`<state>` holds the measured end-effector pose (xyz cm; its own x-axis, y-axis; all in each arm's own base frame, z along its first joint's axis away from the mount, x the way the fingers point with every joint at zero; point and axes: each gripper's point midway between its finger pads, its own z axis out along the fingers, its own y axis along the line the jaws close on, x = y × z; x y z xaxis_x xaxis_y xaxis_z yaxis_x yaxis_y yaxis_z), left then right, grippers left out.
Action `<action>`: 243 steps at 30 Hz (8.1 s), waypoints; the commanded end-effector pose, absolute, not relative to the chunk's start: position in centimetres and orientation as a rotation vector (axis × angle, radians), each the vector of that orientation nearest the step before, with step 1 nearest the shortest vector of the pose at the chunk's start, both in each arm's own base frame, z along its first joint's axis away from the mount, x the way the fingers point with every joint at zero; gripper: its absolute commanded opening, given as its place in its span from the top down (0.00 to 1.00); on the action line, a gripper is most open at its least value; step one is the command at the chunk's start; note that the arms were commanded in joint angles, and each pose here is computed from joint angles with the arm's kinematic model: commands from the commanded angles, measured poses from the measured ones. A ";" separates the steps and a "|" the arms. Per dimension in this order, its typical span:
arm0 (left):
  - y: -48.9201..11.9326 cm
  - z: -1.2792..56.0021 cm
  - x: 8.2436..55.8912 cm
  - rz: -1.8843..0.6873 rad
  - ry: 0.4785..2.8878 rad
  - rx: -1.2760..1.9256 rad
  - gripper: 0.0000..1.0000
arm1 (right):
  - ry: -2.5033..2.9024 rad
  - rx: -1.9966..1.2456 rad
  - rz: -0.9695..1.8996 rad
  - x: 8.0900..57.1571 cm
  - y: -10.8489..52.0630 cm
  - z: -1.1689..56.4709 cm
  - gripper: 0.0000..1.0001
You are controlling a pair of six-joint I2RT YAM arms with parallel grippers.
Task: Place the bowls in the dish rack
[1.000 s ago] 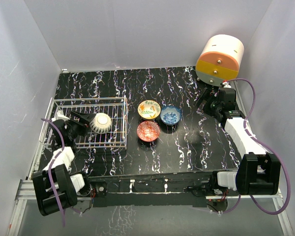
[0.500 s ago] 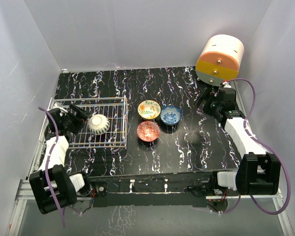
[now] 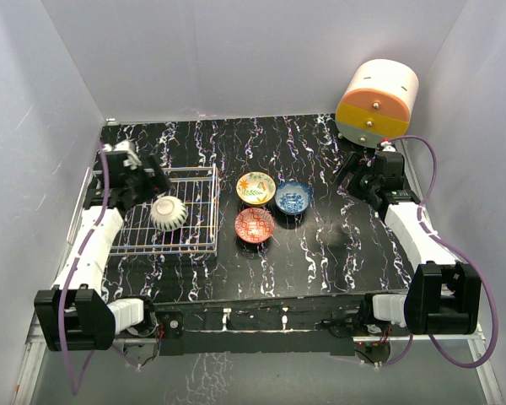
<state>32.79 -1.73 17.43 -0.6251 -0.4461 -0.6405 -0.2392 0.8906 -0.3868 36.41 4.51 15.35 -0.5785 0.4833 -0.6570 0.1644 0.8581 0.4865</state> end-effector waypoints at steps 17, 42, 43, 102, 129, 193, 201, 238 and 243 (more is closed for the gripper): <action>-11.2 11.4 31.6 -0.158 2.417 -0.198 0.09 | 2.154 0.447 0.451 36.6 4.1 15.0 0.06; -2.4 9.8 31.9 0.233 2.358 -0.474 0.06 | 2.153 0.439 0.455 36.4 4.2 15.1 0.06; -1.9 9.9 31.9 0.237 2.347 -0.498 0.06 | 2.154 0.440 0.458 36.4 4.2 15.1 0.07; 12.5 10.0 33.4 0.411 1.984 -1.139 0.06 | 2.205 0.426 0.499 35.9 5.0 13.6 0.12; 11.6 10.7 37.6 0.229 2.008 -1.052 0.04 | 2.218 0.428 0.483 35.8 4.8 12.7 0.12; -33.7 6.7 23.8 -0.296 2.091 0.822 0.18 | 2.199 0.479 0.511 36.1 5.0 12.3 0.07; -32.9 3.9 24.0 -0.262 2.145 0.822 0.32 | 2.199 0.475 0.503 35.9 4.8 12.2 0.07; -30.8 30.7 26.6 -0.808 1.715 0.457 1.00 | 2.180 0.489 0.485 35.9 4.0 12.9 0.07; -23.8 31.7 30.7 -0.838 1.676 0.230 1.00 | 2.170 0.481 0.502 36.0 4.2 13.5 0.07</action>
